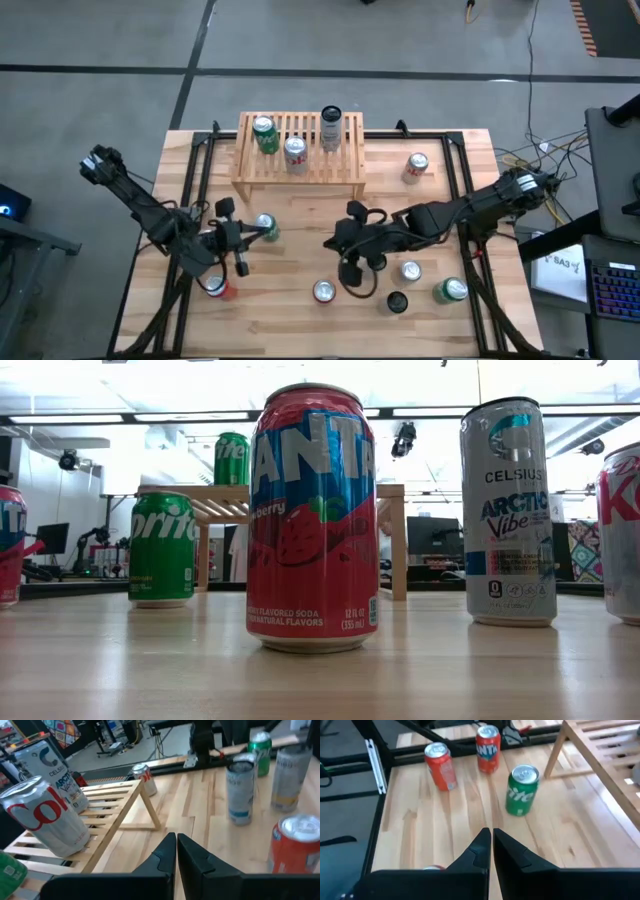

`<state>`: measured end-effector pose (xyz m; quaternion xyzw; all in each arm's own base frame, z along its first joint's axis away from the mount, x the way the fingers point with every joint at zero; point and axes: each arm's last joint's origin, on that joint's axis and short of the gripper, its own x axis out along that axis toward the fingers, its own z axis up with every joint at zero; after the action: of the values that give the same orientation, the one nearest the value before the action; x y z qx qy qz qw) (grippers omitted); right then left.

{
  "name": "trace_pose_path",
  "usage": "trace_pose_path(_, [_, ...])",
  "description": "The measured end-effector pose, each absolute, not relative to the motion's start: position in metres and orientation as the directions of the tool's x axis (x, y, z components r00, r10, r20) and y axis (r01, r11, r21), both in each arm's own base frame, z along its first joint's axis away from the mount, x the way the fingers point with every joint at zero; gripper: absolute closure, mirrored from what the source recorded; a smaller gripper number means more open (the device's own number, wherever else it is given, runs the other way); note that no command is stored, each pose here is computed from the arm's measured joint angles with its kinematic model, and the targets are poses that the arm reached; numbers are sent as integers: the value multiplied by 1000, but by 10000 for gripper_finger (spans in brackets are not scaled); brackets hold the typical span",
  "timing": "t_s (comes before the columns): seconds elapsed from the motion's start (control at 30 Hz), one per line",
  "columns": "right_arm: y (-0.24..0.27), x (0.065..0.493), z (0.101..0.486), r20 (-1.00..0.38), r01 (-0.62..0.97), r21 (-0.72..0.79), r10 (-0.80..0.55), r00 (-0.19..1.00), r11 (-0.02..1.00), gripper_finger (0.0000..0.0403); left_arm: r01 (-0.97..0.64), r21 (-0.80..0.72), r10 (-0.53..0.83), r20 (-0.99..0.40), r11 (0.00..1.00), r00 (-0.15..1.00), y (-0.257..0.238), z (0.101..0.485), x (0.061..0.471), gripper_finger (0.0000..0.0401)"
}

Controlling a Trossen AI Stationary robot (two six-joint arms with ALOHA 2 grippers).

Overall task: Place canned beverage on shelf
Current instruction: Put the bottom green soda can on the shelf

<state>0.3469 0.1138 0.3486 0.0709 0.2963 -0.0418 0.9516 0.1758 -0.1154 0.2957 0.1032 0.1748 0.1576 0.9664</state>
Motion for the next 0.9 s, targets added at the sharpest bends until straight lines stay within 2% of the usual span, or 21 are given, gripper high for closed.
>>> trace_pose_path(0.27, [113, 346, 351, -631, 184, 141, -55, 774, 973, 394, -232, 306, 333, -341, 924, 879, -123, 285, 184, 401])
trace_pose_path(0.43, [112, 344, 348, -659, 190, 123, -63, 750, 974, 394, -10, 309, 148, -424, 951, 893, -136, 276, 193, 401])
trace_pose_path(0.6, [112, 344, 344, -678, 193, 110, -69, 732, 975, 394, 205, 352, -42, -418, 913, 908, -150, 274, 206, 401])
trace_pose_path(0.67, [112, 344, 343, -680, 192, 109, -68, 730, 975, 394, 243, 370, -85, -394, 897, 915, -152, 276, 211, 401])
trace_pose_path(0.9, [112, 344, 342, -682, 180, 92, -70, 728, 979, 394, 196, 412, -34, -369, 890, 929, -131, 280, 223, 401])
